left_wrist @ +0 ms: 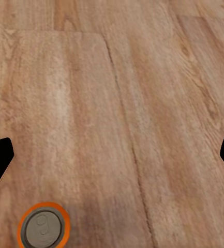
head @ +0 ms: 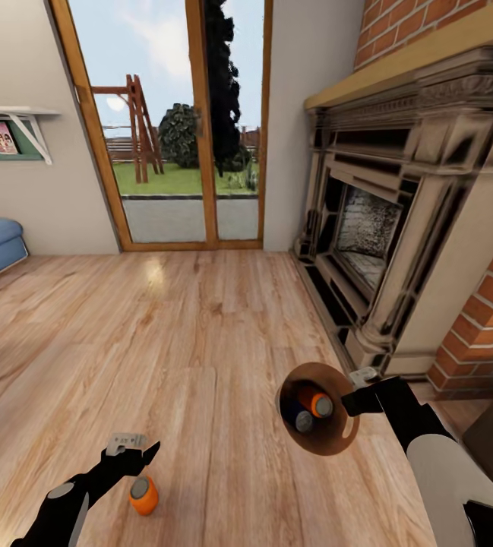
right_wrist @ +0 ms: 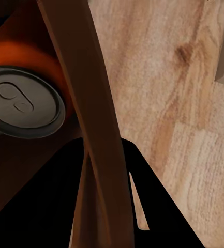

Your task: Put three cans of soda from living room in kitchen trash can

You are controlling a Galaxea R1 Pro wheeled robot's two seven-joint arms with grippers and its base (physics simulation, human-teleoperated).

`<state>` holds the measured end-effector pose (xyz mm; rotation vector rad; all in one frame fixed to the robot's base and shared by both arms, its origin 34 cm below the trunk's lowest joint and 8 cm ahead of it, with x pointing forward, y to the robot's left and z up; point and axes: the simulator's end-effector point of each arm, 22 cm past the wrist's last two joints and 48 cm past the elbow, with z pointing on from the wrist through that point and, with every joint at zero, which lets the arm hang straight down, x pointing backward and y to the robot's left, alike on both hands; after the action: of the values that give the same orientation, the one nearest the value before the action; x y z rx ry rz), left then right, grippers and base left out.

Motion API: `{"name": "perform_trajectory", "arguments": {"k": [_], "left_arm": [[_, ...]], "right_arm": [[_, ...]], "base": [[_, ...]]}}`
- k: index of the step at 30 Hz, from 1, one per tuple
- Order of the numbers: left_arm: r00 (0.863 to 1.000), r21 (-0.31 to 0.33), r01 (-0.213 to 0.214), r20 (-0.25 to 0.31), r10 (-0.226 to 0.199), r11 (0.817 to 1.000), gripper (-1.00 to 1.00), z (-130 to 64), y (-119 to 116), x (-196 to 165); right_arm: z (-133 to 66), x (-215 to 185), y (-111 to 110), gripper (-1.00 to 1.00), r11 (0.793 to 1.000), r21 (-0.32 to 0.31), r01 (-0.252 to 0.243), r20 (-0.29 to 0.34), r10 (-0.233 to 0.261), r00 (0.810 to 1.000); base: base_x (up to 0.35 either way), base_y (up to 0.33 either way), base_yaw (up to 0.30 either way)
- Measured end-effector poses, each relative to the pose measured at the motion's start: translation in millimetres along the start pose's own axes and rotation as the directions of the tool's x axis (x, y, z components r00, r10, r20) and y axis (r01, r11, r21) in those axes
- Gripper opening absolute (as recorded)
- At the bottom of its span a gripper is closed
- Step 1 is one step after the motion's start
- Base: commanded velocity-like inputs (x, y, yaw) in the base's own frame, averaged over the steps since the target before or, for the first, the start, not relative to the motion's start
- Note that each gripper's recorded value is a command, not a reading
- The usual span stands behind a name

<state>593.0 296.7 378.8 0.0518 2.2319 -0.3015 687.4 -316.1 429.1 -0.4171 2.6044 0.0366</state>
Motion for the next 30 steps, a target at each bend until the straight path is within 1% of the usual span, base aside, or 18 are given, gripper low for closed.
{"name": "perform_trajectory", "arguments": {"k": [13, 17, 26, 30], "left_arm": [[1.0, 0.001, -0.002, -0.006, 0.002, 1.0, 1.0, 0.3, -0.8, 2.2], [1.0, 0.002, 0.001, -0.005, -0.001, 1.0, 1.0, 0.4, -1.5, 2.0], [1.0, 0.004, 0.001, -0.005, -0.001, 1.0, 1.0, 0.4, -1.9, 2.0], [1.0, 0.002, 0.002, -0.009, -0.002, 1.0, 1.0, 0.4, -1.4, 3.1]], "right_arm": [[0.3, 0.4, 0.4, -1.0, 1.0, 0.0, 0.003, -0.002, -0.003, 1.0], [1.2, -0.9, 4.5, -1.0, 1.0, -0.004, 0.007, 0.0, -0.007, 1.0], [2.1, -1.8, 8.9, -1.0, 1.0, -0.01, 0.005, 0.0, -0.005, 1.0], [2.4, -1.6, 10.5, -1.0, 1.0, -0.015, -0.001, 0.0, 0.001, 1.0]], "base": [[0.01, 0.011, 0.0], [-0.127, 0.048, 0.0], [-0.182, 0.231, 0.0], [-0.083, 0.194, 0.0]]}}
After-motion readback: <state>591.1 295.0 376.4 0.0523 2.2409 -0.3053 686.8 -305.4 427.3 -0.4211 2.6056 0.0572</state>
